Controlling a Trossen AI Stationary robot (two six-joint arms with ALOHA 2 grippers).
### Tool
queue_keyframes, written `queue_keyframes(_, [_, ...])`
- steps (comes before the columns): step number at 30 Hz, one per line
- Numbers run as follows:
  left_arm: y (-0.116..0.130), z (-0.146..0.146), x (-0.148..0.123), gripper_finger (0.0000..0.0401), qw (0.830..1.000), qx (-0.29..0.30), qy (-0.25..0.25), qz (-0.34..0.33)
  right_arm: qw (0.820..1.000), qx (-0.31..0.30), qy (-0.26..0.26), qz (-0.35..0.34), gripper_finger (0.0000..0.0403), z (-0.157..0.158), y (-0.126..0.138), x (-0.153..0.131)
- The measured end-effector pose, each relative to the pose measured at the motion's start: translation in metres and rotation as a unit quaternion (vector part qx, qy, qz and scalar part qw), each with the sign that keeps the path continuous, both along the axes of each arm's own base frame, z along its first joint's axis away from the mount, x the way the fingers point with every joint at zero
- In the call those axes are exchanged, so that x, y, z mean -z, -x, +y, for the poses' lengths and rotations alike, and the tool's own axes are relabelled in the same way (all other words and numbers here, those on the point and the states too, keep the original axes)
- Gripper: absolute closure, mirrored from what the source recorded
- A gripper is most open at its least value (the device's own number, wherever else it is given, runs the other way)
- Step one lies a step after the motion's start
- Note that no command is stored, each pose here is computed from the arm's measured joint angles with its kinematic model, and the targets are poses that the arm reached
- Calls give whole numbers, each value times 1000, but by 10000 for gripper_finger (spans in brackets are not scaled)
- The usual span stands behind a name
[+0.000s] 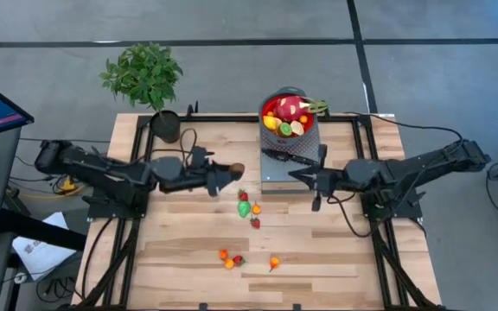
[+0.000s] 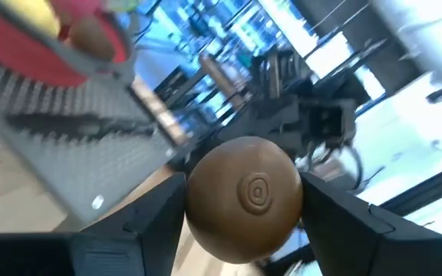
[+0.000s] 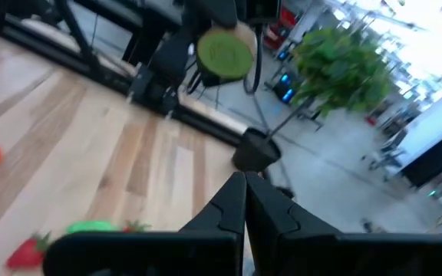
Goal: Pick & Place Fruit
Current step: Put the half kiwi into the red colander on the shelf
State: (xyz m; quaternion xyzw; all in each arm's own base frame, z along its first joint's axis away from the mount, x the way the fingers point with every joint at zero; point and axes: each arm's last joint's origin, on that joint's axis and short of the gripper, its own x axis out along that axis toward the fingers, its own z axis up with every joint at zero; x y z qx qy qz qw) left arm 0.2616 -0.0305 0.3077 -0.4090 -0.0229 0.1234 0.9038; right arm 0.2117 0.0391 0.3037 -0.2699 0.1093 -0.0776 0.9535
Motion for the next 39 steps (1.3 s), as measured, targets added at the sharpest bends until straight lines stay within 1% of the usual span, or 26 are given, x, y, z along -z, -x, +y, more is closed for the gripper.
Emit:
queue_keyframes(5, [-4,7,-1,174,1000,-7,-7,-16,1000,0,1,-30,403,-2,-1,-6])
queue_keyframes(10, [-11,8,2,171,1000,-10,-8,-21,999,16,2,-29,403,-9,-3,-6])
queue_keyframes(14, [-18,7,5,170,999,-10,-9,-39,1000,0,-1,-20,402,-12,-8,-2])
queue_keyframes(16, [-23,7,8,172,999,-10,-9,-46,1000,1,-2,-27,397,-12,-11,-1])
queue_keyframes(18, [-26,7,10,174,999,-12,-9,-50,999,1,0,-33,382,-11,-16,-1])
queue_keyframes(20, [-29,8,12,173,998,-13,-8,-54,999,0,11,-37,357,-10,-21,1])
queue_keyframes(22, [-30,8,13,171,998,-13,-8,-56,999,-2,18,-43,323,-10,-25,2])
queue_keyframes(24, [-31,7,13,171,998,-14,-8,-59,998,-3,17,-52,282,-8,-31,4])
queue_keyframes(29, [-32,7,13,173,998,-14,-7,-60,997,-10,12,-74,164,-4,-49,12])
queue_keyframes(32, [-32,7,13,172,998,-14,-18,-60,996,-9,7,-92,107,-2,-61,19])
queue_keyframes(35, [-32,7,13,170,998,-14,-20,-60,994,-9,4,-110,66,0,-72,27])
queue_keyframes(39, [-32,7,13,173,998,-14,-20,-60,989,-8,-3,-146,32,2,-85,34])
